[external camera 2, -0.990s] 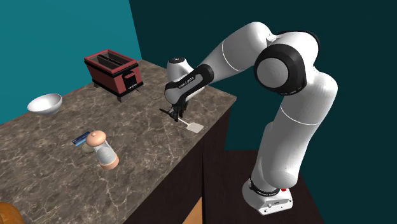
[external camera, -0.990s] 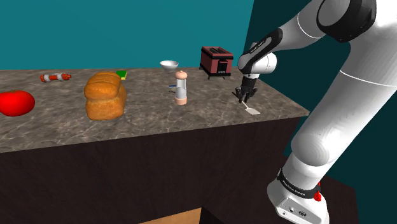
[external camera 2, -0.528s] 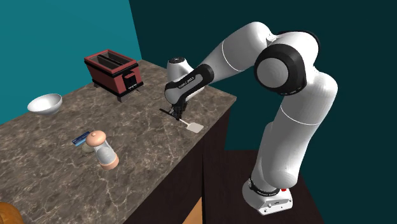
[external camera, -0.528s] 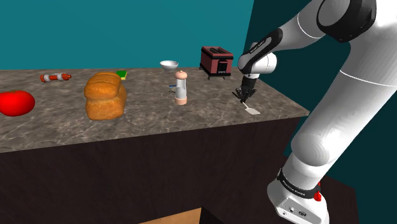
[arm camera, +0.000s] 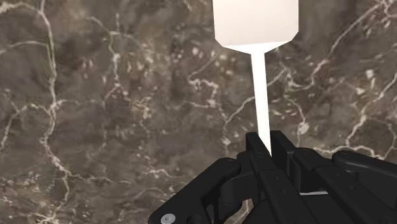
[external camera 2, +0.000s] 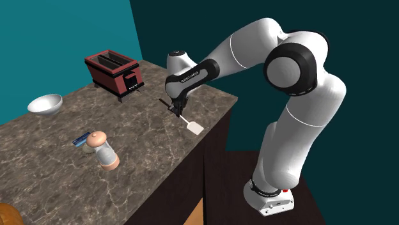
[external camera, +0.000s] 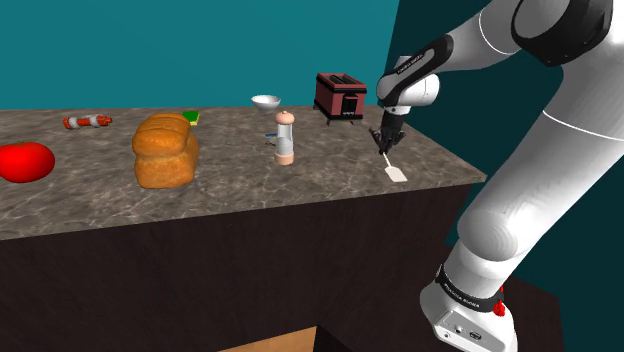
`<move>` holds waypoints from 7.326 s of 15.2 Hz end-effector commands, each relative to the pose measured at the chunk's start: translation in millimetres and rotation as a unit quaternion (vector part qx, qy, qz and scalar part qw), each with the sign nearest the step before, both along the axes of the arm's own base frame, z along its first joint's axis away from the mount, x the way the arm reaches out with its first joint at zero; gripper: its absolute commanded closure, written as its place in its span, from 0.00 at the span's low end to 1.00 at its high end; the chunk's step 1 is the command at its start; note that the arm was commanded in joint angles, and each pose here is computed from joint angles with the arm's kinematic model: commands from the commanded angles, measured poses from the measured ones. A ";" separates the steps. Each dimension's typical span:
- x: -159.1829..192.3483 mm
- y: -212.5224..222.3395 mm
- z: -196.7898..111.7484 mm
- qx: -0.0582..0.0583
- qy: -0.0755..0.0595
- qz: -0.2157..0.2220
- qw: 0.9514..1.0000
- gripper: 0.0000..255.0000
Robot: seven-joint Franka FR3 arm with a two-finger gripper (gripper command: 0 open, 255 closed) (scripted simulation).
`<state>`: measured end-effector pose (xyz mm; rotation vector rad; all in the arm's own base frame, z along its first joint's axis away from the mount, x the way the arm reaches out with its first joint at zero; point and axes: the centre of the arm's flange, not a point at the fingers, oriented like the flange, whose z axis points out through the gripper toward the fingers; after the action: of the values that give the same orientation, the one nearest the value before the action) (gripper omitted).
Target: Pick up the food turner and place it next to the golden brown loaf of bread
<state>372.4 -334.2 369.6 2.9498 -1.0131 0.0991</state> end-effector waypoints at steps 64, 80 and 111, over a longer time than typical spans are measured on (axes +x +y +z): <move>156.7 289.7 210.1 0.000 0.000 0.000 1.000 1.00; 257.3 475.4 210.3 0.000 0.000 0.000 1.000 1.00; 261.2 482.6 51.9 0.000 0.000 0.000 1.000 1.00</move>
<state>633.5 147.6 426.8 2.9494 -1.0132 0.0975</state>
